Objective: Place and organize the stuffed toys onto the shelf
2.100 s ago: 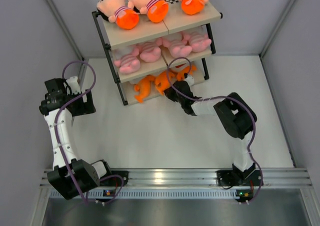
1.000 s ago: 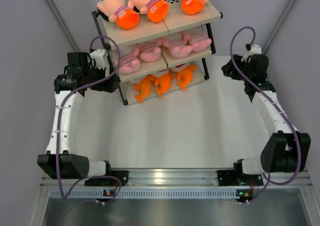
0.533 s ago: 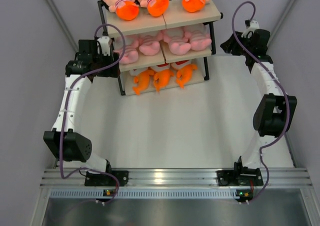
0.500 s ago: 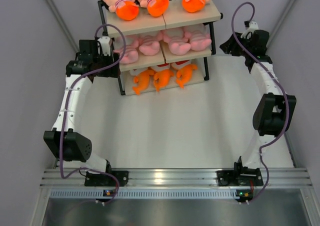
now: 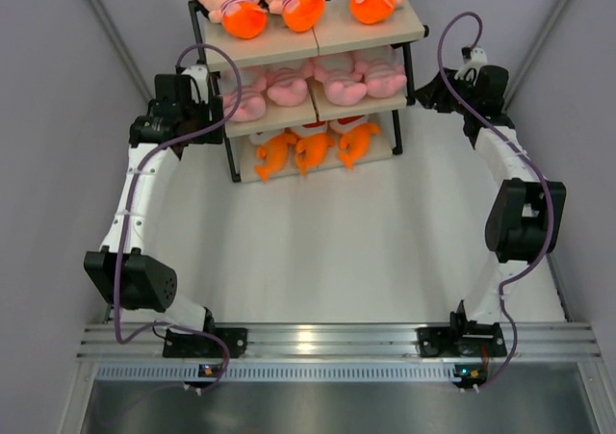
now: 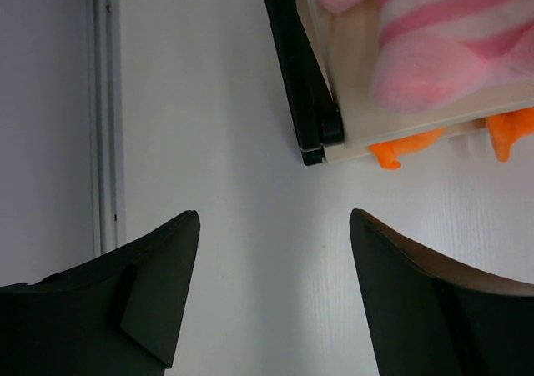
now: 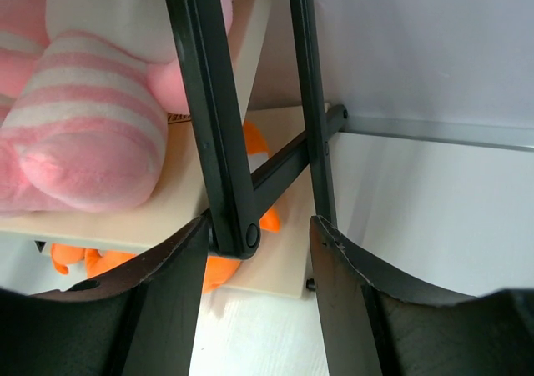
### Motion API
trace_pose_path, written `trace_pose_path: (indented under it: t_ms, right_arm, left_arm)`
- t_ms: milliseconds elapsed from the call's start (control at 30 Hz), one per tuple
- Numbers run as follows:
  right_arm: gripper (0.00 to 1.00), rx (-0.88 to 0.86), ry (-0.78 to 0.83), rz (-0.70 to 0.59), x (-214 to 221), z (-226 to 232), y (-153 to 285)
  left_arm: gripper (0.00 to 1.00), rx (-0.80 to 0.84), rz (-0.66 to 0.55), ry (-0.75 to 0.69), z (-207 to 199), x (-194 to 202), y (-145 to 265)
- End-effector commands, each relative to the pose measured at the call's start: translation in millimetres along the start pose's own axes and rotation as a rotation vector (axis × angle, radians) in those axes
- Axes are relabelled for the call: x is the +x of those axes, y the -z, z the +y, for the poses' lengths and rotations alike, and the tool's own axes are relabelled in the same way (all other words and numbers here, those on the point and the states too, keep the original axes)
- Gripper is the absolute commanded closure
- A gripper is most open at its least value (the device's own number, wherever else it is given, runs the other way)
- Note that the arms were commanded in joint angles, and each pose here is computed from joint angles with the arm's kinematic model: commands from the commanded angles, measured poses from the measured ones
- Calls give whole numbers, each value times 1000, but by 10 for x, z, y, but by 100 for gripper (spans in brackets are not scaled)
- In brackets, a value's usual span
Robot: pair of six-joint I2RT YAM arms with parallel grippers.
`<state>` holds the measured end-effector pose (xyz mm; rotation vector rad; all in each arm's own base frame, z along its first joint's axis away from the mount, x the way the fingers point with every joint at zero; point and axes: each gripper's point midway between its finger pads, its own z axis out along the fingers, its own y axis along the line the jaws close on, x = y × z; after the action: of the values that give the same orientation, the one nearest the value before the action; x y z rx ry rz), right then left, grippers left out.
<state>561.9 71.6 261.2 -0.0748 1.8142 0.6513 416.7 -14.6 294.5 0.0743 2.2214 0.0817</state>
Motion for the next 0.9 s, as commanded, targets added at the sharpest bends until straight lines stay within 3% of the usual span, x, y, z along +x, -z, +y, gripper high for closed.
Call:
trace_pose_path:
  t_ms: [0,267,700,867]
  right_arm:
    - [48,-58,82,-157,-579,367,174]
    - [49,-68,82,-130,-497,455,88]
    - [49,-55,64,-77,-237,519,-293]
    - [52,-43,61,-75,-205,493,-318]
  left_arm:
    - [23,-80,-99,33,128,-299,-99]
    - [30,-75,-119,92,72,-393,-401]
    - [31,-131,-152,68,155,-411,-647]
    - [33,-109,-221,46,119,-585,-749]
